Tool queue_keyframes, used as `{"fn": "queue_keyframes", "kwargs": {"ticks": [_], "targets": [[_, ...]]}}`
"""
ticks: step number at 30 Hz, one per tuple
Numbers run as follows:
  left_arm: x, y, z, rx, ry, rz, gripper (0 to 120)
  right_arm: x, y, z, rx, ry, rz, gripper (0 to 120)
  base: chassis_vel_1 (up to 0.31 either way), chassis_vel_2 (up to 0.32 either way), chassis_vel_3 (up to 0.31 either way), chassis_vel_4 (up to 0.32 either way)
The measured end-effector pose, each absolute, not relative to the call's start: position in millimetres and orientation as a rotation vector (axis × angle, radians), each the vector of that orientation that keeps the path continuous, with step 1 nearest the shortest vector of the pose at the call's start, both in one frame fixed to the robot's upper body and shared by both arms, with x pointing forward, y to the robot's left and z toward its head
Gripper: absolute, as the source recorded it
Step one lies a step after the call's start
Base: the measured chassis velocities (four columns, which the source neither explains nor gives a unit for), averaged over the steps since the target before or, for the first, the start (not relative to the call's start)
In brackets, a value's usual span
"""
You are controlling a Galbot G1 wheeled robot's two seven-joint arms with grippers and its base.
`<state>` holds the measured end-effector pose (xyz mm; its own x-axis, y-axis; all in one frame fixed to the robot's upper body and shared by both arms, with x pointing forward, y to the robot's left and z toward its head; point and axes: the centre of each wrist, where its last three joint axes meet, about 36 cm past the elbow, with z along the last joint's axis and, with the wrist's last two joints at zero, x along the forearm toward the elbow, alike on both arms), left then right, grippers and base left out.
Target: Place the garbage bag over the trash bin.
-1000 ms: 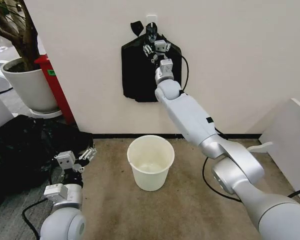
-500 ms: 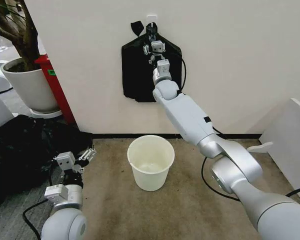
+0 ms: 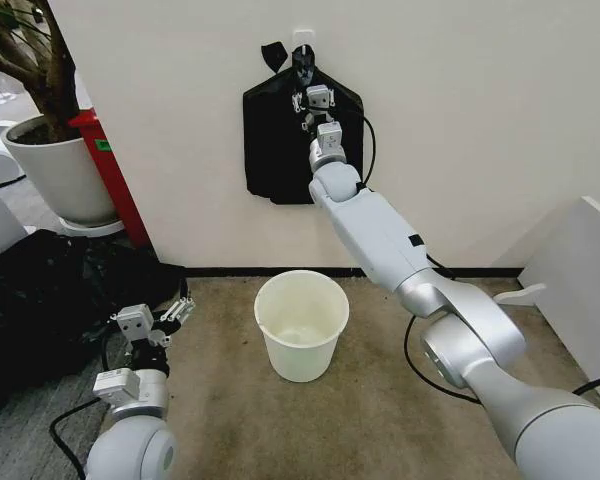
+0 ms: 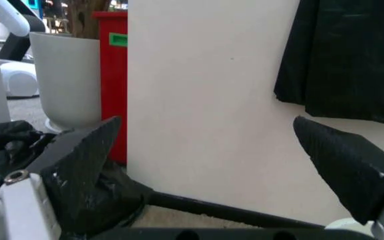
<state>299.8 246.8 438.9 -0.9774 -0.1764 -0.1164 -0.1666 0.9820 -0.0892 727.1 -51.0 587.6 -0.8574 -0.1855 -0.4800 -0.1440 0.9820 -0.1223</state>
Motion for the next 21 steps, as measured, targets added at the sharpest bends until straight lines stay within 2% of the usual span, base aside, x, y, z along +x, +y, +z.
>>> {"fn": "queue_keyframes", "kwargs": {"ticks": [4, 7, 10, 11, 14, 16, 21], "targets": [[300.0, 246.9, 437.6, -0.265, 3.004, -0.119, 100, 728.2, -51.1, 588.5, -0.246, 2.608, -0.107, 39, 0.000, 0.000, 0.000, 0.000], [300.1, 247.1, 437.5, -0.267, 3.003, -0.119, 100, 728.2, -51.0, 588.3, -0.250, 2.604, -0.105, 33, 0.000, 0.000, 0.000, 0.000], [300.1, 247.1, 437.4, -0.268, 3.001, -0.118, 100, 728.2, -50.9, 588.2, -0.252, 2.601, -0.104, 25, 0.000, 0.000, 0.000, 0.000], [300.1, 247.1, 437.2, -0.269, 3.000, -0.118, 100, 728.1, -50.6, 587.9, -0.254, 2.598, -0.103, 15, 0.000, 0.000, 0.000, 0.000], [299.9, 246.9, 436.7, -0.270, 3.000, -0.116, 100, 727.6, -50.3, 586.3, -0.255, 2.599, -0.102, 4, 0.000, 0.000, 0.000, 0.000], [299.7, 246.9, 436.6, -0.270, 3.000, -0.115, 100, 727.6, -50.3, 586.2, -0.255, 2.598, -0.101, 0, 0.000, 0.000, 0.000, 0.000], [298.5, 247.2, 436.4, -0.272, 3.000, -0.113, 100, 726.0, -51.0, 584.2, -0.258, 2.587, -0.085, 0, 0.000, 0.000, 0.000, 0.000]]}}
